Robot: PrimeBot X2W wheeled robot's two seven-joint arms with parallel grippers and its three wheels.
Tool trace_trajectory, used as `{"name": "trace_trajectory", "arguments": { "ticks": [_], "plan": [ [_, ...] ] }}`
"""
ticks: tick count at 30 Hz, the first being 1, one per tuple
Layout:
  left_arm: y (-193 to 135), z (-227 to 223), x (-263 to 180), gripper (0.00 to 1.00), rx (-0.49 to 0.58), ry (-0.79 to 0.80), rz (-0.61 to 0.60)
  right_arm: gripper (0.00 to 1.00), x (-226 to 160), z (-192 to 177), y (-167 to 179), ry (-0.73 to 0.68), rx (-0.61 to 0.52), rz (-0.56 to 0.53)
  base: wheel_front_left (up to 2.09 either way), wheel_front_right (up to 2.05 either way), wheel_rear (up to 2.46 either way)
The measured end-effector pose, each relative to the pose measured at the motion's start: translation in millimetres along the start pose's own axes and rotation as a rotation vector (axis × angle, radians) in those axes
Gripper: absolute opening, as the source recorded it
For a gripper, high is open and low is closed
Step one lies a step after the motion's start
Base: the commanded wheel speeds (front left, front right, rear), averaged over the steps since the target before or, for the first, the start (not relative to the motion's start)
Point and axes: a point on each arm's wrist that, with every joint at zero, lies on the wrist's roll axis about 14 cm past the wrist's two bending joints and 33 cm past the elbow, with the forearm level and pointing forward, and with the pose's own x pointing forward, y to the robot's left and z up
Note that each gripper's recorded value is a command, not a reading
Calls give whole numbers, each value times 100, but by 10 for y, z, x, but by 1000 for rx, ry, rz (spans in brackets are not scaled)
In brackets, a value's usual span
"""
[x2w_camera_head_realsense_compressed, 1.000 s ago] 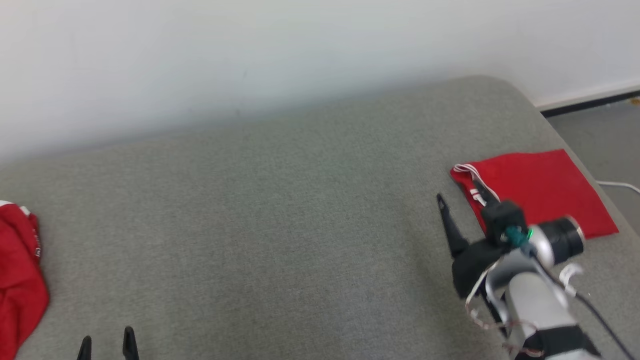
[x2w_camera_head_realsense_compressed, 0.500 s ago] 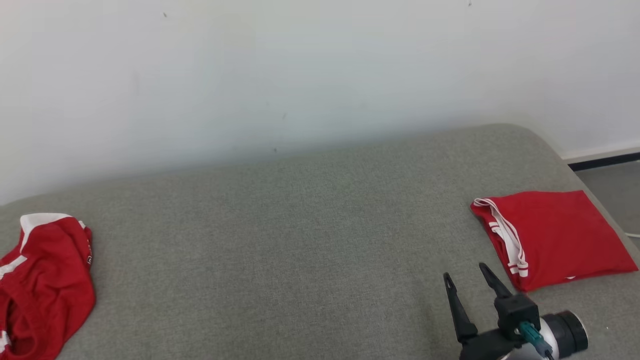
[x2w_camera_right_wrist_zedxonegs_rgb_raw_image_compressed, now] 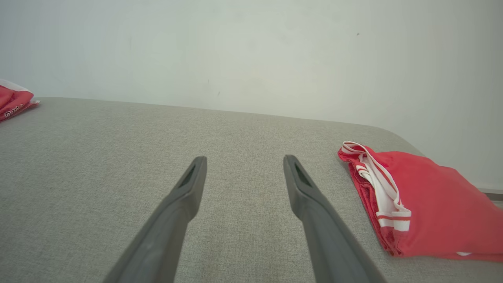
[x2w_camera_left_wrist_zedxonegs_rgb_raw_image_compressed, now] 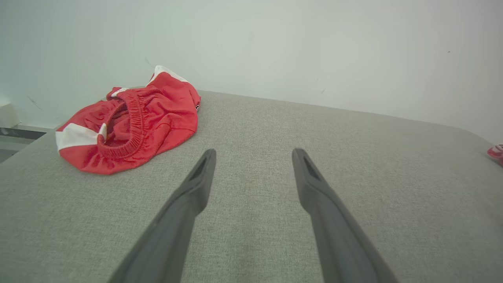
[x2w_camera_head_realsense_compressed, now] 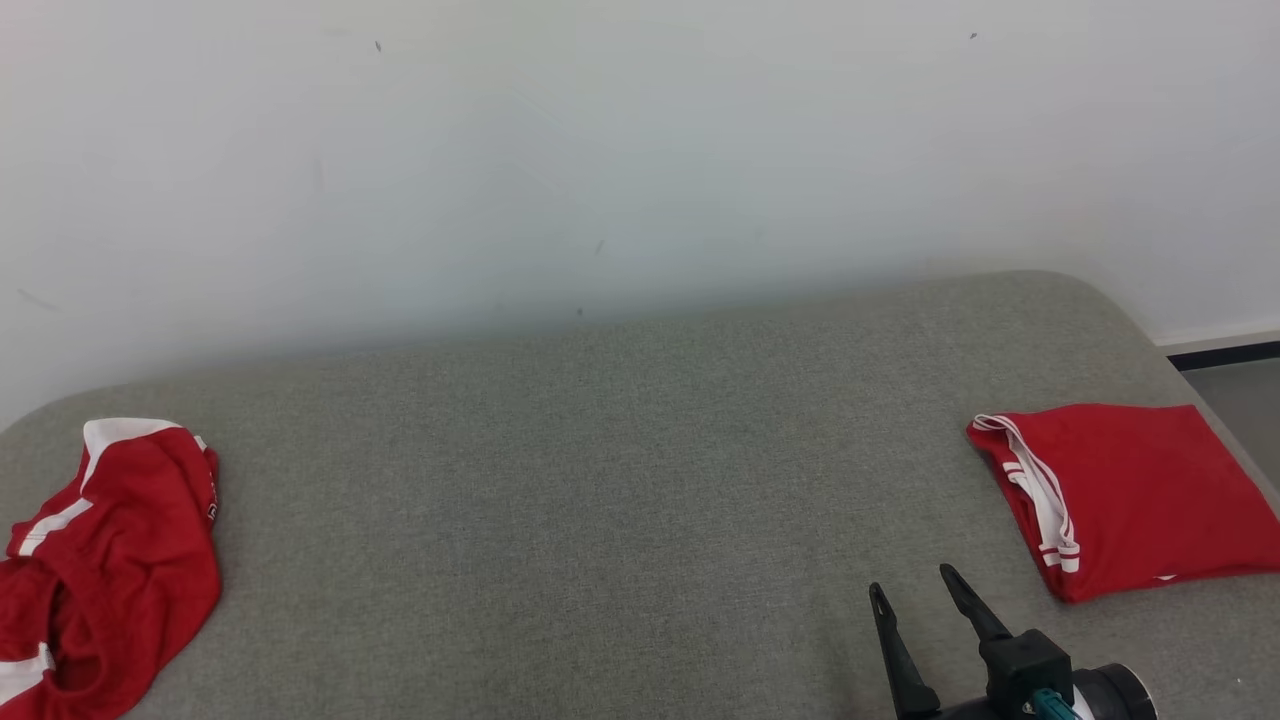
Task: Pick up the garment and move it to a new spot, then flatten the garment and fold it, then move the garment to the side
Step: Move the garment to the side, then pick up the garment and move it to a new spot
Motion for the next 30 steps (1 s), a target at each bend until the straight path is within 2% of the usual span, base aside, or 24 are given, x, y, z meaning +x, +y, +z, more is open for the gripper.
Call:
{"name": "trace_trajectory", "arguments": {
  "ticks": [30],
  "plan": [
    [56,51,207,100,-27,-15,5,100,100,-15,131,5,56,34,0,0,0]
  ]
}}
